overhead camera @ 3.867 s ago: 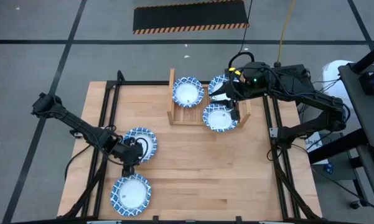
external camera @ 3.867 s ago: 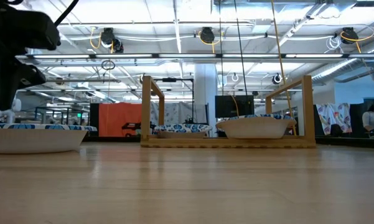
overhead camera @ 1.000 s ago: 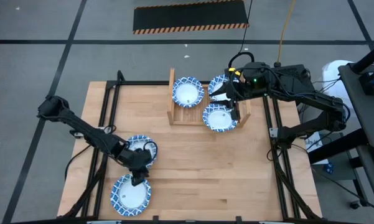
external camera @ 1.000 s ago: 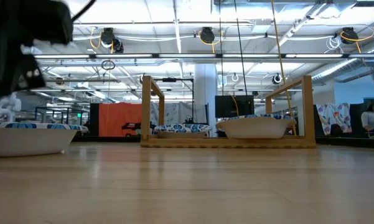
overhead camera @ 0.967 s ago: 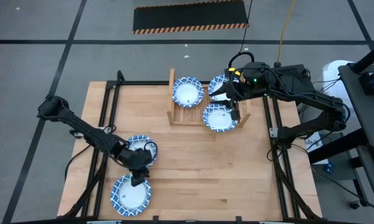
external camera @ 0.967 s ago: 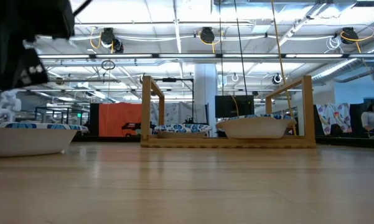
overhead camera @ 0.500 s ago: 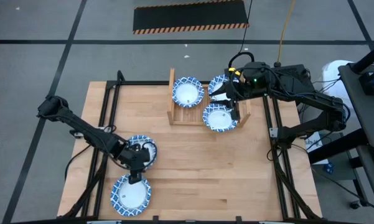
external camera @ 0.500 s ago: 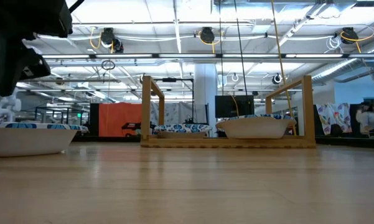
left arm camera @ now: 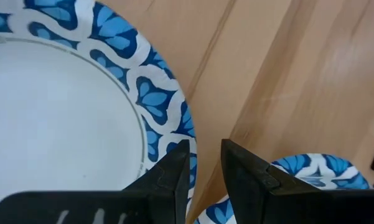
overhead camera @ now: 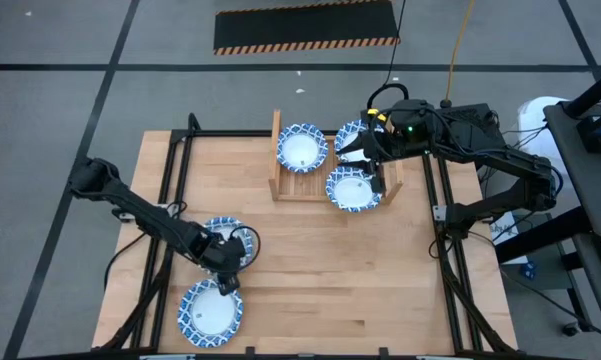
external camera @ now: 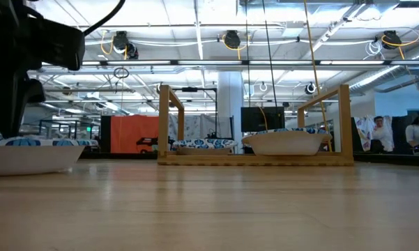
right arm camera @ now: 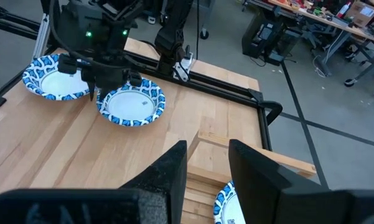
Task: Place and stack bowls onto a shelf
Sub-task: Stack the right blue patterned bowl on top of the other blue patterned bowl on the shelf
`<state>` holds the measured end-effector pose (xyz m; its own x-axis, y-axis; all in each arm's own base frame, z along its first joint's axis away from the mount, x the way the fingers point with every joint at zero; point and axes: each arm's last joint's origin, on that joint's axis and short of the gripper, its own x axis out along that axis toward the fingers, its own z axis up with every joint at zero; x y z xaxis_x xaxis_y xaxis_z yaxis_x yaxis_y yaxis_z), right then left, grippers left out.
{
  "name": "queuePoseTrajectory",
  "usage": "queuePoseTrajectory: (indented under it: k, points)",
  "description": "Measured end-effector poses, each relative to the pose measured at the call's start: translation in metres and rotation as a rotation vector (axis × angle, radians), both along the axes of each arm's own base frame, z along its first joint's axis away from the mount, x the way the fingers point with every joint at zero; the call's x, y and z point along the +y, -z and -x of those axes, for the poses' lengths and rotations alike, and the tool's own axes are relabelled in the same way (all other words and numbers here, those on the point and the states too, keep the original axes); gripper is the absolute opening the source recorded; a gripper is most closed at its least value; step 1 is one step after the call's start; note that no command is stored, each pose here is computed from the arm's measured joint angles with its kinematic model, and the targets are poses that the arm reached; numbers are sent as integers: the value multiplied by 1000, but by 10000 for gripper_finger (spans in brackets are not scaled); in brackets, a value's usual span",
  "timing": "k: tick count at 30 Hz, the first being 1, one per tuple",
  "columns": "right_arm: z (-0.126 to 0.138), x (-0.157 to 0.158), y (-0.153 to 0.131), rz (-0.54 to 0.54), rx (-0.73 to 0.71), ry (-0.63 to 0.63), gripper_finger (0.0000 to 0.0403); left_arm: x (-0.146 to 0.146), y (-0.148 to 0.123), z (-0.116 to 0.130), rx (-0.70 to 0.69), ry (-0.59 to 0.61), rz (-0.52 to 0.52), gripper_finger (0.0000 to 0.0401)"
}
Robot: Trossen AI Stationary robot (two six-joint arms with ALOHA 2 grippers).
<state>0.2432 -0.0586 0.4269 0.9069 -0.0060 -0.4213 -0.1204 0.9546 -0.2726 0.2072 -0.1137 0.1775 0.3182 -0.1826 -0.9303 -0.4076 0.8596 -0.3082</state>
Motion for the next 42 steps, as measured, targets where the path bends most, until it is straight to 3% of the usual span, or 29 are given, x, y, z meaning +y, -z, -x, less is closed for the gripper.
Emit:
queuePoseTrajectory:
  k: [21, 31, 42]
  points:
    - [0, 0, 0, 18, 0, -8, 114, 1, 3, 2, 41, 36, -12, 97]
    - [0, 0, 0, 24, -1, -11, 114, -1, -21, -1, 78, 101, -68, 97]
    - [0, 0, 0, 39, 0, -18, 114, -1, -16, -2, 93, 108, -101, 97]
